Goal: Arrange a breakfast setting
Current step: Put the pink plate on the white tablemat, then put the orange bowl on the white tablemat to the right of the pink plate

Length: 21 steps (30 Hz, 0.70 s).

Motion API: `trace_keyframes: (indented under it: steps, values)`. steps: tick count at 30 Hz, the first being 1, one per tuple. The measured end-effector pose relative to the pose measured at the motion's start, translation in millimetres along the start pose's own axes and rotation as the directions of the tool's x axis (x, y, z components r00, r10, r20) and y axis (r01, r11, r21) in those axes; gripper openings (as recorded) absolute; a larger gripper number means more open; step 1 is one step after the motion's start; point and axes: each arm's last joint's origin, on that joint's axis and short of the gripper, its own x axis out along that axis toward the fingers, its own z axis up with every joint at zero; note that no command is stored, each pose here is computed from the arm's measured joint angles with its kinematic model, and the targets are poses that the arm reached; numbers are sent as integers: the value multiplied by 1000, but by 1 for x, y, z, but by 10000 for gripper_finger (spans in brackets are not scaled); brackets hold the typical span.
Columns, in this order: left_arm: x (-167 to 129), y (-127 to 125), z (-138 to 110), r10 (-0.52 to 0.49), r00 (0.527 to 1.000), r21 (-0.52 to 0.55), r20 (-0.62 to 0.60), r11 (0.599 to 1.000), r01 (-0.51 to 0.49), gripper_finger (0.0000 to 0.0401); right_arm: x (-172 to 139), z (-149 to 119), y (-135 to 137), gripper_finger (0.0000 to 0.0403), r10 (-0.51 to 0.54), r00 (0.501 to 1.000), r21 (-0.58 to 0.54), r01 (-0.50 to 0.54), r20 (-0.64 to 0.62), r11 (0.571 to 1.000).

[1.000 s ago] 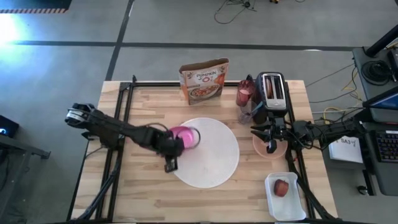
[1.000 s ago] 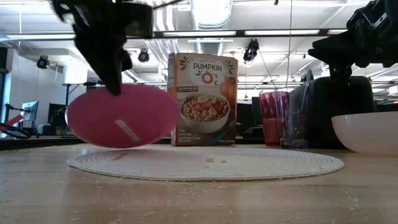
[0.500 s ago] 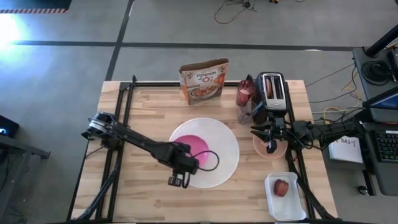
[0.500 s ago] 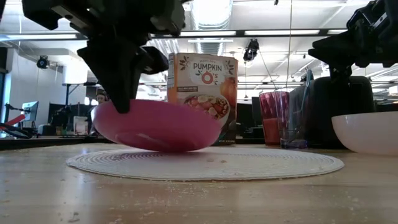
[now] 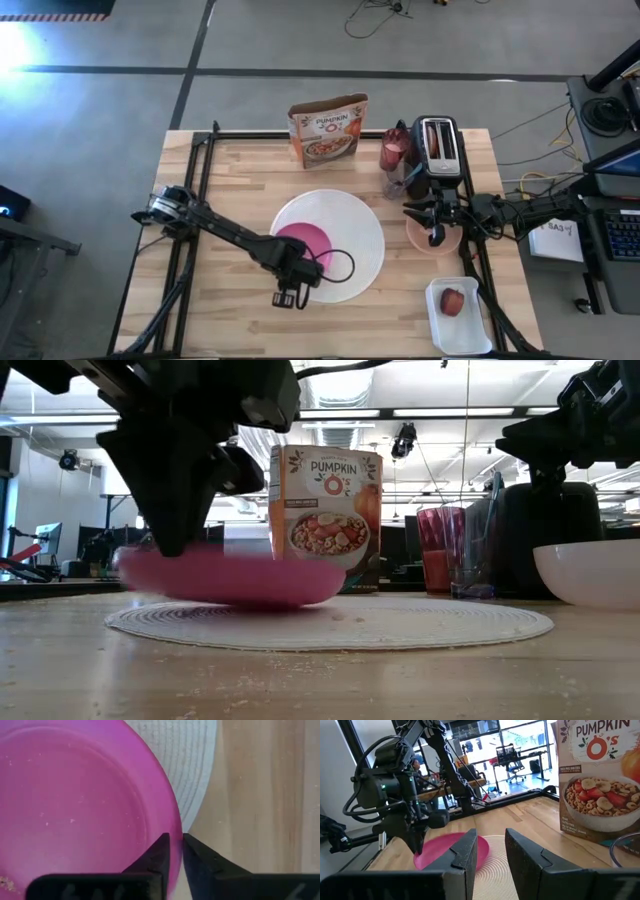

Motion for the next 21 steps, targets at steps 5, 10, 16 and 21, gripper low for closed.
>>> trace_keyframes:
  steps: [5,10,16,21]
  values:
    - [0,-1,-2,6,1000,4,-18,1000,-6,89,0,0,0,91,1,1000,0,-1,0,1000]
    - [-3,-2,-8,49,998,14,-48,999,-48,124,0,0,0,91,0,1000,0,0,0,1000]
    - [-15,-7,-13,115,993,-7,-30,993,-115,128,0,0,0,91,0,1000,0,0,0,1000]
    - [-20,-4,-24,147,981,-55,-125,986,-154,127,0,0,0,91,0,1000,0,0,0,1000]
